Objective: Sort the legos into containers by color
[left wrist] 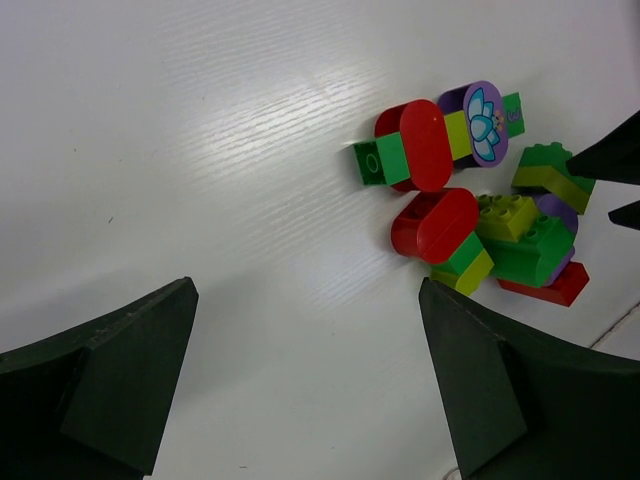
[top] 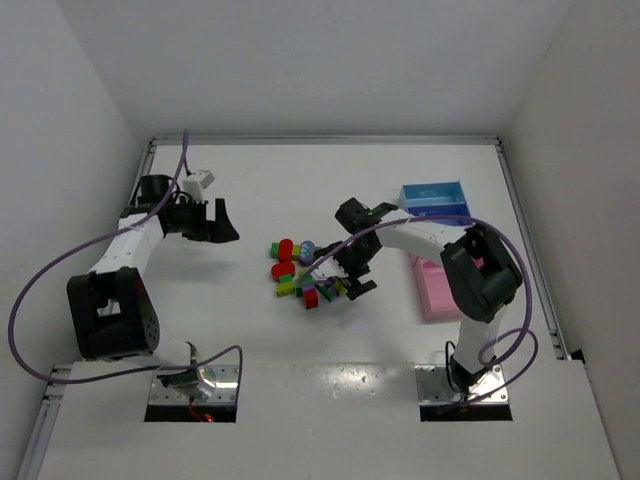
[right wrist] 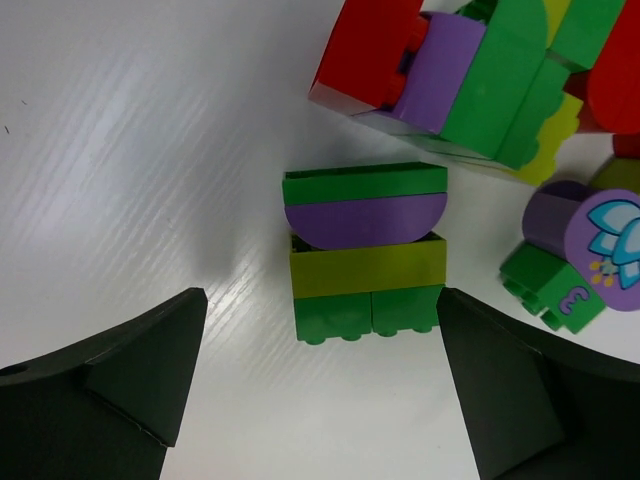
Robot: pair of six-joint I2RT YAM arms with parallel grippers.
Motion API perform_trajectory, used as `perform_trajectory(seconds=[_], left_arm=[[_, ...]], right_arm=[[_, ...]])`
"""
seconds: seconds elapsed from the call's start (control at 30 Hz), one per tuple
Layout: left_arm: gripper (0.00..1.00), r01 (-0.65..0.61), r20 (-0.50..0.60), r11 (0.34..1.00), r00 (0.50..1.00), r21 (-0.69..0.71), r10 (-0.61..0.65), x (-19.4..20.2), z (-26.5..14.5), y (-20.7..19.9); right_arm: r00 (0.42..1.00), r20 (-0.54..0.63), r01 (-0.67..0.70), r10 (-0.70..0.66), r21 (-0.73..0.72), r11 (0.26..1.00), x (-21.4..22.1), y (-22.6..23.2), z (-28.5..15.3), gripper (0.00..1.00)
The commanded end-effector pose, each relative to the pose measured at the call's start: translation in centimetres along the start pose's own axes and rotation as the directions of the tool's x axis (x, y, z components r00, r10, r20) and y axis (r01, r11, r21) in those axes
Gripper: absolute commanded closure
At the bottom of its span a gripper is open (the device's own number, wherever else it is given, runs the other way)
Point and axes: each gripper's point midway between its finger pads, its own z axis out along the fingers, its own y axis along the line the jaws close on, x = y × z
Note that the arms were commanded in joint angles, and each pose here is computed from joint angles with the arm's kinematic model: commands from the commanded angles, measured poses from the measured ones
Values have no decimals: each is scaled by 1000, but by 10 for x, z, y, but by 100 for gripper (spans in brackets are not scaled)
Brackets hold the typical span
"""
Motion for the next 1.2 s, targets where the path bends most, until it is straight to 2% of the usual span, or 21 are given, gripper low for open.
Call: perform_trajectory(seconds=[0.0, 0.37, 0.93, 1.0, 1.17], left_arm=[[0, -30, 42, 999, 999, 18, 29, -17, -4, 2], [0, -17, 8, 999, 1000, 36, 16, -8, 6, 7], [0, 14, -23, 998, 1000, 56, -13, -1, 19, 14], [0, 20, -30, 998, 999, 58, -19, 1, 21, 15], [0, 14, -23, 998, 1000, 56, -13, -1, 21, 16]], right_arm=[[996, 45, 72, -74, 31, 997, -6, -17, -2, 1], [995, 34, 89, -92, 94, 992, 11, -35, 2, 1], [994, 32, 101, -102, 50, 994, 30, -34, 19, 1], [993, 32, 113, -115, 50, 992, 30, -35, 19, 5], [990, 25, 135, -136, 31, 990, 32, -22, 20, 8]])
